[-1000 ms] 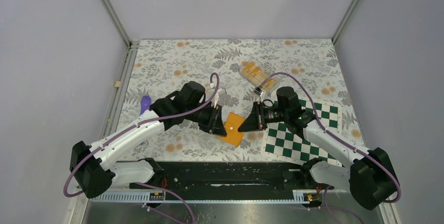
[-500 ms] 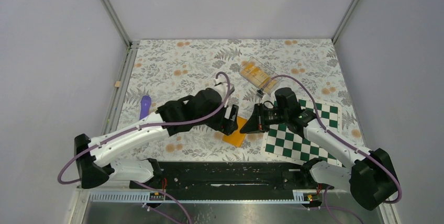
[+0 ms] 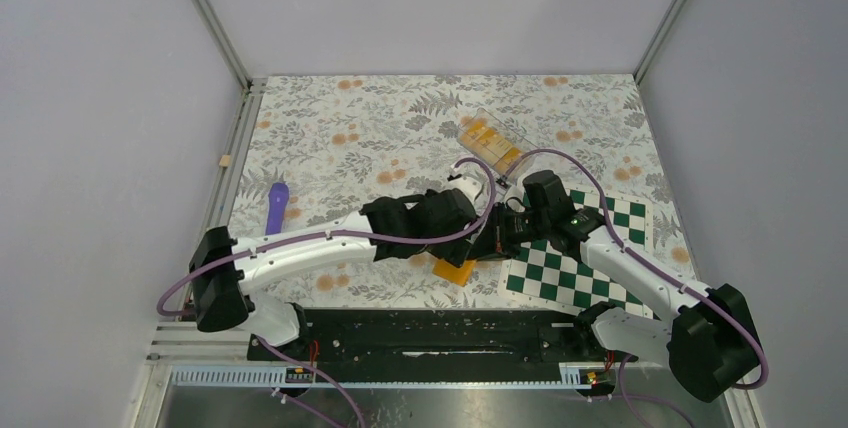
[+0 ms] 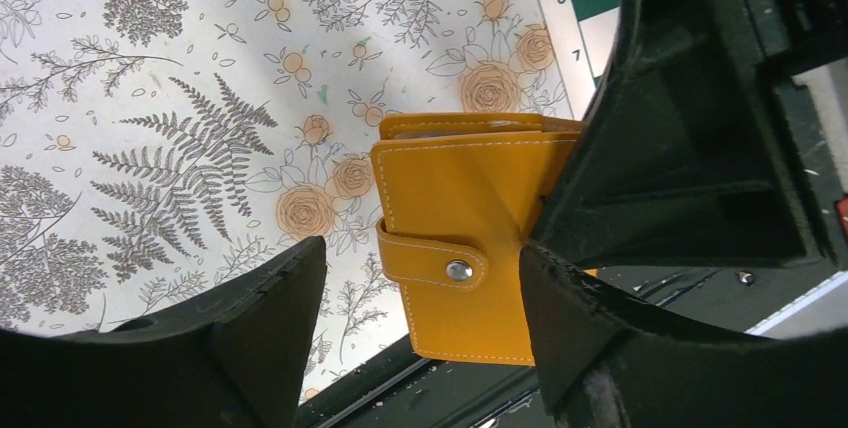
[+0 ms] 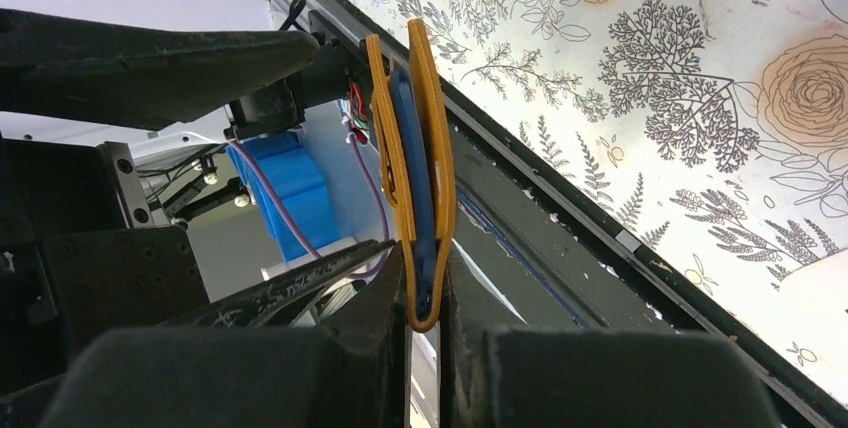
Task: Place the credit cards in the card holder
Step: Open the card holder.
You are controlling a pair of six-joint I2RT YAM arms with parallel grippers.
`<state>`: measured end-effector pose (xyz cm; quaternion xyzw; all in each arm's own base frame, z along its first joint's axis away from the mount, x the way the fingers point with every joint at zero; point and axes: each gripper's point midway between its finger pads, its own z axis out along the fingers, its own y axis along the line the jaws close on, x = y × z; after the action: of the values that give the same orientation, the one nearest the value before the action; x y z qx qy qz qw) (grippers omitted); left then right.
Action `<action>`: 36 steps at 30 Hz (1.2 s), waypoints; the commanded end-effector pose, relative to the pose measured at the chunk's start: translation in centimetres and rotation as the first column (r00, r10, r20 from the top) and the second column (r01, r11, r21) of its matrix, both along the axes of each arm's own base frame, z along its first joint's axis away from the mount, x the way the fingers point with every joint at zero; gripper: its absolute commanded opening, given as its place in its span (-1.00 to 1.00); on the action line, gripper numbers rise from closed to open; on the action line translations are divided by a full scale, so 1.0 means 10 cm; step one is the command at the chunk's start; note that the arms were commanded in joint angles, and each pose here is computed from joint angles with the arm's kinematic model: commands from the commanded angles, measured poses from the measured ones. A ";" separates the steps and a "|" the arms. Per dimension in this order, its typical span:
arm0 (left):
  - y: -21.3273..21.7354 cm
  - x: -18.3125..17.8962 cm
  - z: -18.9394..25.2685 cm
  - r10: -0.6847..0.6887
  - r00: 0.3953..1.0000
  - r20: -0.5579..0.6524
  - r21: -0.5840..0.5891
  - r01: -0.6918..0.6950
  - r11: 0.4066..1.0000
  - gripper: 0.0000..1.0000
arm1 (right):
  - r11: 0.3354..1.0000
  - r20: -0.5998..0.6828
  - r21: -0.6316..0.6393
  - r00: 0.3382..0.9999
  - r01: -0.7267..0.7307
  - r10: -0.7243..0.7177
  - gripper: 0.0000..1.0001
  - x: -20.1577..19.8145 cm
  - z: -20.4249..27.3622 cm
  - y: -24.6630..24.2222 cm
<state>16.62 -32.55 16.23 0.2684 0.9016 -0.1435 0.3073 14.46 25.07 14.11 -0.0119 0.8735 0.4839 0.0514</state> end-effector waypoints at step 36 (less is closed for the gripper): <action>0.48 -0.20 -0.93 0.088 0.992 -0.088 0.192 -0.070 0.979 -0.60 | 0.999 0.054 -0.028 0.998 -0.032 0.033 -1.00 -0.03 0.18 -0.05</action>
<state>15.32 -30.94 8.81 0.2532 0.9234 -0.1105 0.2664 13.83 23.80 12.89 -0.0048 0.8962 0.4416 0.0436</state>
